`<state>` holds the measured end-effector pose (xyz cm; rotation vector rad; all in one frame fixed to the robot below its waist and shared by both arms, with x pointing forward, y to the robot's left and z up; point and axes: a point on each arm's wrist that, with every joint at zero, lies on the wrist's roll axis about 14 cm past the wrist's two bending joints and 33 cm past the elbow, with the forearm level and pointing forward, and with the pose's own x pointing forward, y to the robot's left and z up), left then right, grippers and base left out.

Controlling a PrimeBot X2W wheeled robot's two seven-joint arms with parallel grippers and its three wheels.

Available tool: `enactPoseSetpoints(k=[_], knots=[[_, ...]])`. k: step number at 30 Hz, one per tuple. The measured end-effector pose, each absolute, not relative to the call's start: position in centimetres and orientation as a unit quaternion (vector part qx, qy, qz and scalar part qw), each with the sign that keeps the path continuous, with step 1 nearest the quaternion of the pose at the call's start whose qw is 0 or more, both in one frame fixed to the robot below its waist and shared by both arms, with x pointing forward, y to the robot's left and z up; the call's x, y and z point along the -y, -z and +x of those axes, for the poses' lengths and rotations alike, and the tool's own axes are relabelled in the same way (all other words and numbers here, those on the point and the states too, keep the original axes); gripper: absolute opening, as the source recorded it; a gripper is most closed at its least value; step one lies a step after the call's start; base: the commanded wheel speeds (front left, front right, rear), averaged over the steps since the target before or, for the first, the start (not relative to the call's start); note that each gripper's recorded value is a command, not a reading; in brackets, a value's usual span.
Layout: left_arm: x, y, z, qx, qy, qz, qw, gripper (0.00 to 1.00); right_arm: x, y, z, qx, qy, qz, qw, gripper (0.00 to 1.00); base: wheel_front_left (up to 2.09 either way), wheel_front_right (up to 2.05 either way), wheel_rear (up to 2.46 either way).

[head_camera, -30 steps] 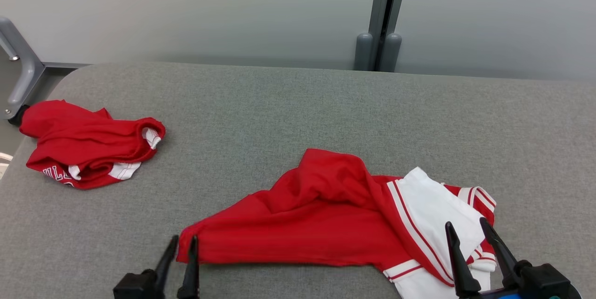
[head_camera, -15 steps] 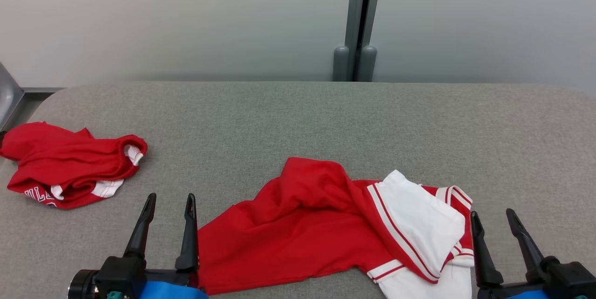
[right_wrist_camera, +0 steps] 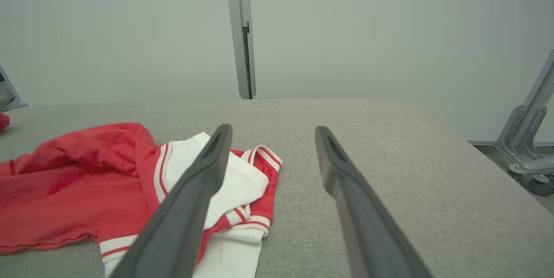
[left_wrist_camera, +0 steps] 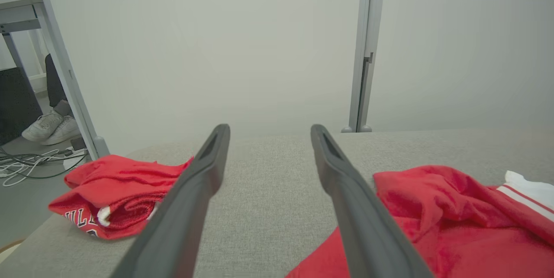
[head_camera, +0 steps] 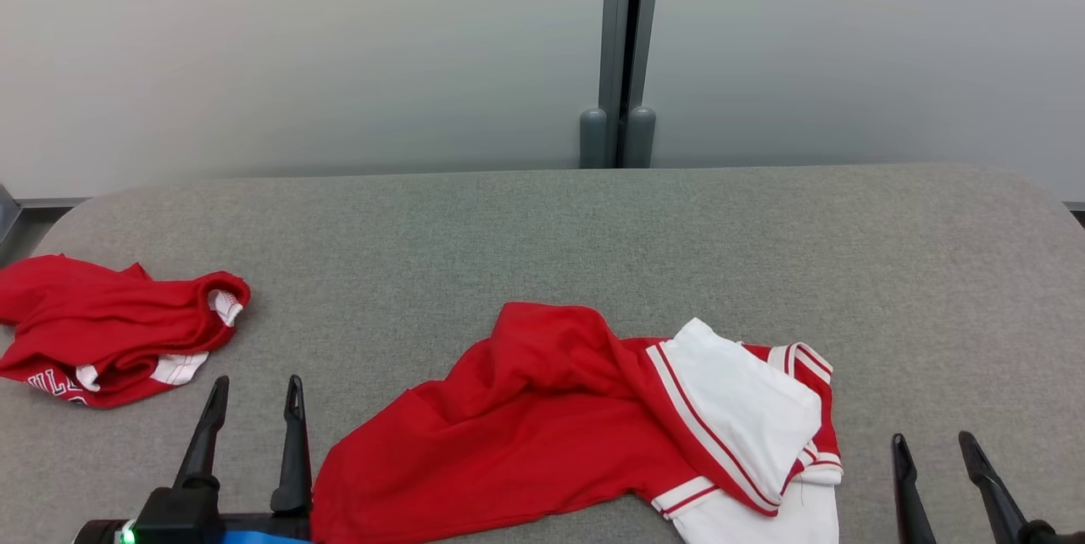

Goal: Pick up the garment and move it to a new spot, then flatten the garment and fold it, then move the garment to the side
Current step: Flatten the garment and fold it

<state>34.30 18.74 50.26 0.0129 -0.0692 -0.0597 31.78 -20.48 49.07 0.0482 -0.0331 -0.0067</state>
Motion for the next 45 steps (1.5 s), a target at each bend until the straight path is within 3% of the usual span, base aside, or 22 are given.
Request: enactPoseSetpoints(k=[12, 31, 45], knots=[[-19.3, -47.6, 33.5, -0.008, 0.025, 0.002, 1.0, 1.0, 19.7, -47.7, 31.7, -0.008, -0.007, 0.029, 1.0, 1.0, 0.0, 0.0, 0.0], [-19.0, -35.2, 30.1, -0.219, 0.007, -0.065, 0.974, 1.0, 17.1, -36.2, 28.5, -0.208, -0.02, 0.086, 0.974, 1.0, 0.0, 0.0, 0.0], [-17.3, -33.9, 30.4, -0.245, 0.017, -0.095, 0.965, 1.0, 14.0, -34.9, 28.9, -0.229, -0.051, 0.129, 0.964, 1.0, 0.0, 0.0, 0.0]])
